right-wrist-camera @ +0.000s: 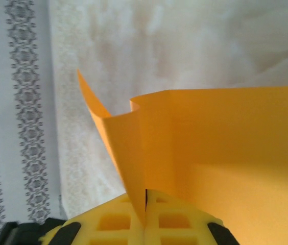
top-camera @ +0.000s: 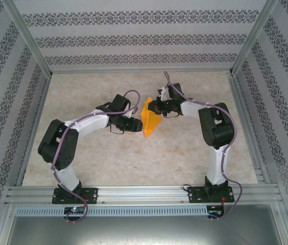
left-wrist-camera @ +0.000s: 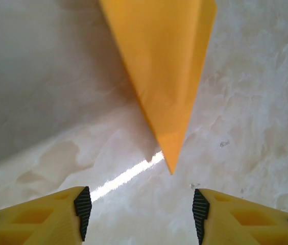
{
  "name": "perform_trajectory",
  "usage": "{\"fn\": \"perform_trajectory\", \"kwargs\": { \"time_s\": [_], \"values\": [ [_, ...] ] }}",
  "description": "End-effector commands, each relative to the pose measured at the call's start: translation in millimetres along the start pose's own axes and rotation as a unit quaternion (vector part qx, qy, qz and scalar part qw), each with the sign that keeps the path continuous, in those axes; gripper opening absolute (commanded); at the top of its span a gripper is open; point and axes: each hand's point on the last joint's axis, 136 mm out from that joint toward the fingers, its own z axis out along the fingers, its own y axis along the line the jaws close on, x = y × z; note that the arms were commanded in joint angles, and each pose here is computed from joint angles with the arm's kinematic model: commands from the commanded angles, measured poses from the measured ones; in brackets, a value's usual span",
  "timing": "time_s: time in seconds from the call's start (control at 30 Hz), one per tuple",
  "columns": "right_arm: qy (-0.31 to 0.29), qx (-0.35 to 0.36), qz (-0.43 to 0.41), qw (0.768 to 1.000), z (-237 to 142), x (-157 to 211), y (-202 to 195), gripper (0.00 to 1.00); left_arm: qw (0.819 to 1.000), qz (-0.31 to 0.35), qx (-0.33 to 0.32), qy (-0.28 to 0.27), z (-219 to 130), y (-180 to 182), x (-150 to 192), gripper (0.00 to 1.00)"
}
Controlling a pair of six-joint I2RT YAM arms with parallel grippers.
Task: Fold a paper plane with a square sheet of paper (pick it up from the middle)
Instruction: Pick up the paper from the center of the table, then turn over the paper at the center of the table.
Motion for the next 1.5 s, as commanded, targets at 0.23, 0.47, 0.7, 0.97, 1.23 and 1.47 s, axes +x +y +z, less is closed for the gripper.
{"fn": "perform_trajectory", "kwargs": {
  "time_s": [0.23, 0.47, 0.7, 0.97, 1.23, 1.47],
  "values": [
    [-0.038, -0.117, -0.032, 0.992, -42.5, -6.8, 91.4, 0.00, 0.978, -0.085, 0.148, -0.121, -50.6, -40.7, -29.9, 0.65],
    [-0.059, -0.145, -0.037, 0.987, -60.7, -6.6, 118.0, 0.00, 0.955, -0.126, 0.215, -0.160, -68.2, -56.1, -39.9, 0.69],
    [-0.066, -0.177, -0.031, 0.982, -67.7, -4.7, 133.2, 0.00, 0.939, -0.142, 0.266, -0.165, -77.9, -71.9, -47.5, 0.68],
    [-0.066, -0.179, -0.028, 0.981, -67.5, -2.8, 133.5, 0.00, 0.937, -0.130, 0.281, -0.164, -91.9, -84.6, -51.8, 0.47],
    [-0.063, -0.178, -0.024, 0.982, -63.2, -3.7, 128.6, 0.00, 0.939, -0.136, 0.278, -0.152, -87.9, -82.4, -47.4, 0.20],
    [-0.061, -0.169, -0.017, 0.984, -56.3, -4.5, 118.3, 0.01, 0.943, -0.130, 0.267, -0.150, -88.6, -81.5, -47.2, 0.04]
  ]
}}
